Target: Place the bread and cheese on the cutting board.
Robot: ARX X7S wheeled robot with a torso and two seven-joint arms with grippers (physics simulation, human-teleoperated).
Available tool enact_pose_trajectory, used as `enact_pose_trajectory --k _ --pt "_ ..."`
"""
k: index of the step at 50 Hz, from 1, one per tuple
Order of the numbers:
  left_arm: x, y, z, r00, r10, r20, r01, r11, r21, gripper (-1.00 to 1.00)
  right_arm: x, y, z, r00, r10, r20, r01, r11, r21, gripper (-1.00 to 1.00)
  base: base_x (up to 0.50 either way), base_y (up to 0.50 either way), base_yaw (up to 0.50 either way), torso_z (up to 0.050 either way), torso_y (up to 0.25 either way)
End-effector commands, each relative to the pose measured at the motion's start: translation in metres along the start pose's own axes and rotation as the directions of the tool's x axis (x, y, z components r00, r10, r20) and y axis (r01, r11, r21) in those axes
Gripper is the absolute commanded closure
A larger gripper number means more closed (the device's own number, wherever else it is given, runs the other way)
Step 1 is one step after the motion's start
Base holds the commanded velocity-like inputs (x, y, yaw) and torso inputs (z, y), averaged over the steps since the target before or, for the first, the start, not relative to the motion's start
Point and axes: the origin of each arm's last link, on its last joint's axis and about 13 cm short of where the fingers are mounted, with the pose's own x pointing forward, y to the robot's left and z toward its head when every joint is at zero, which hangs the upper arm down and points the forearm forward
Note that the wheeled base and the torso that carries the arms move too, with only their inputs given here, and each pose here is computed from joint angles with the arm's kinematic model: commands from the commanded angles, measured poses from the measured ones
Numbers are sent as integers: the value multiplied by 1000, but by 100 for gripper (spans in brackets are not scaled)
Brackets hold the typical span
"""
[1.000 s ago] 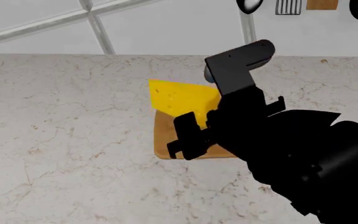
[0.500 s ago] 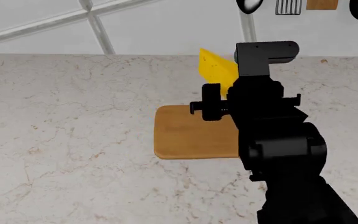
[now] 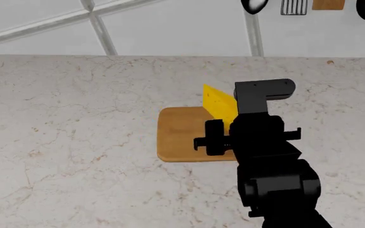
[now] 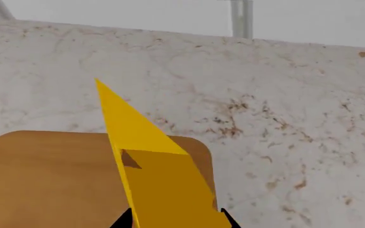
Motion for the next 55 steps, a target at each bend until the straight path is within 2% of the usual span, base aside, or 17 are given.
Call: enact_pose_trajectory --k 1,13,14,18,31,40,48,55 --pt "0 0 0 1000 0 -1 0 1000 1 -100 3 -2 -22 999 -6 -37 4 999 -36 100 0 0 0 0 0" --pt "0 0 -1 1000 -2 -2 2 1000 1 -100 4 -2 -25 999 -12 -46 11 999 -35 100 1 0 1 0 0" --pt "0 0 -1 1000 -1 -2 1 1000 1 -100 4 -2 -24 999 -12 -44 10 999 -35 -100 11 0 3 0 0" --pt "1 0 -2 1000 -1 -4 1 1000 1 -100 1 -1 -21 998 -5 -55 1 998 -59 -100 0 0 1 0 0" --pt "1 -1 -1 1000 -6 -5 6 1000 1 -100 -14 2 -11 1000 21 -19 -22 998 -53 -100 0 0 0 0 0" --pt "0 -2 -1 1000 -11 -10 11 1000 2 -100 -29 0 10 996 -11 86 18 996 -89 -100 0 0 0 0 0" --pt "0 -3 -1 1000 -17 -13 17 1000 1 -100 -34 -1 20 992 -30 124 43 994 -101 -100 0 0 0 0 0" --pt "-1 -3 0 1000 -18 -11 18 1000 2 -100 -50 5 26 989 17 148 -2 995 -100 -100 0 0 0 0 0"
